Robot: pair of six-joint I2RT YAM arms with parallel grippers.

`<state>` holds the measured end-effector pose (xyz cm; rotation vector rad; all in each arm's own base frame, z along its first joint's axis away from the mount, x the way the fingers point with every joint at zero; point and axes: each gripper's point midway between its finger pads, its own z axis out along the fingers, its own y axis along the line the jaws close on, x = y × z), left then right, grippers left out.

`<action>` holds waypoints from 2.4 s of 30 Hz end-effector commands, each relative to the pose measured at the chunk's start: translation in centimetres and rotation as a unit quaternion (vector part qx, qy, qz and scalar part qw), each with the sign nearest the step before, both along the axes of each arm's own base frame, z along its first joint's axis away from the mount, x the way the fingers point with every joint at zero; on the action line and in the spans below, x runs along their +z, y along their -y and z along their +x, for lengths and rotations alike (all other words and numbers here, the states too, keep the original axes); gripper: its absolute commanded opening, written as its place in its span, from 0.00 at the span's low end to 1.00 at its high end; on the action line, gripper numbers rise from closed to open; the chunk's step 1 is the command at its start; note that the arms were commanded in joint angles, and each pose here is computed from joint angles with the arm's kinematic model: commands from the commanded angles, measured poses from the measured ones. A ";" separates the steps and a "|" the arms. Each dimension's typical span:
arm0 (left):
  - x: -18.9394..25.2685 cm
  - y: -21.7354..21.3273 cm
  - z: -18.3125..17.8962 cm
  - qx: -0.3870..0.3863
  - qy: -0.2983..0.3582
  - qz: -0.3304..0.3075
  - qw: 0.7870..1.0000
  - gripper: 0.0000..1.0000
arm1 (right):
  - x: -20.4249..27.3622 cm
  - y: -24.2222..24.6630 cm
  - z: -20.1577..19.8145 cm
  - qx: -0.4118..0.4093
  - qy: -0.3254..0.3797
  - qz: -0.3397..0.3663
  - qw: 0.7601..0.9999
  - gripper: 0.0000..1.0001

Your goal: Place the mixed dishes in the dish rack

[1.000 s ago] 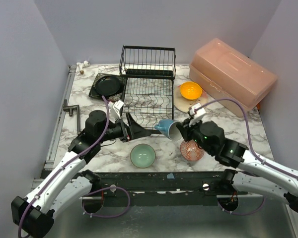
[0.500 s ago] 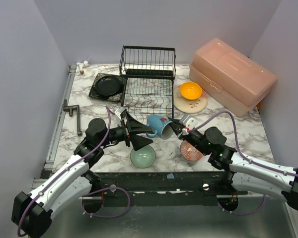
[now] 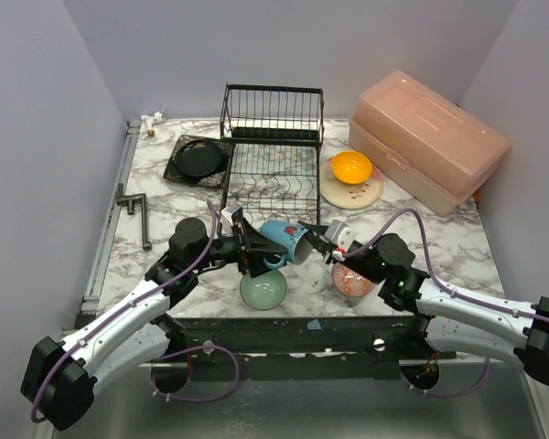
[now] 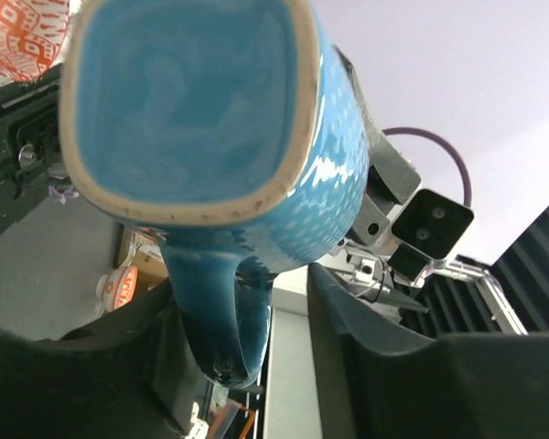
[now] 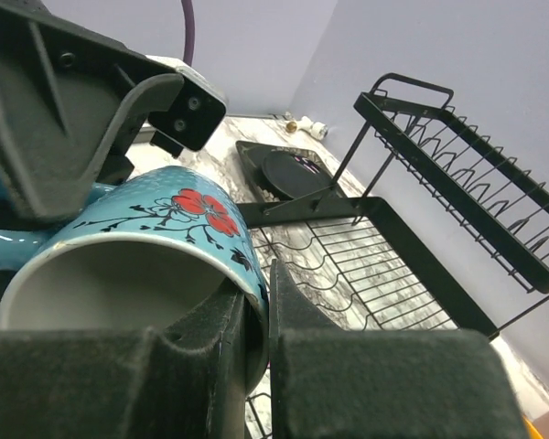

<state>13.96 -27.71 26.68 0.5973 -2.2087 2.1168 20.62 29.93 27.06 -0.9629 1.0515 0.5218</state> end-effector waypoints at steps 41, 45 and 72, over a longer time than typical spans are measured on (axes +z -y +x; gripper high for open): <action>-2.4 -9.6 9.8 0.162 0.362 0.494 0.774 0.00 | -7.0 8.6 0.7 -0.226 -0.320 0.090 0.916 0.86; -2.2 -9.3 11.4 0.188 0.398 0.488 0.753 0.00 | -5.6 10.6 0.6 -0.252 -0.329 0.145 0.899 0.92; -8.7 -6.1 22.3 0.265 0.399 0.586 0.653 0.00 | 3.1 19.0 -2.5 -0.281 -0.339 0.294 0.848 0.90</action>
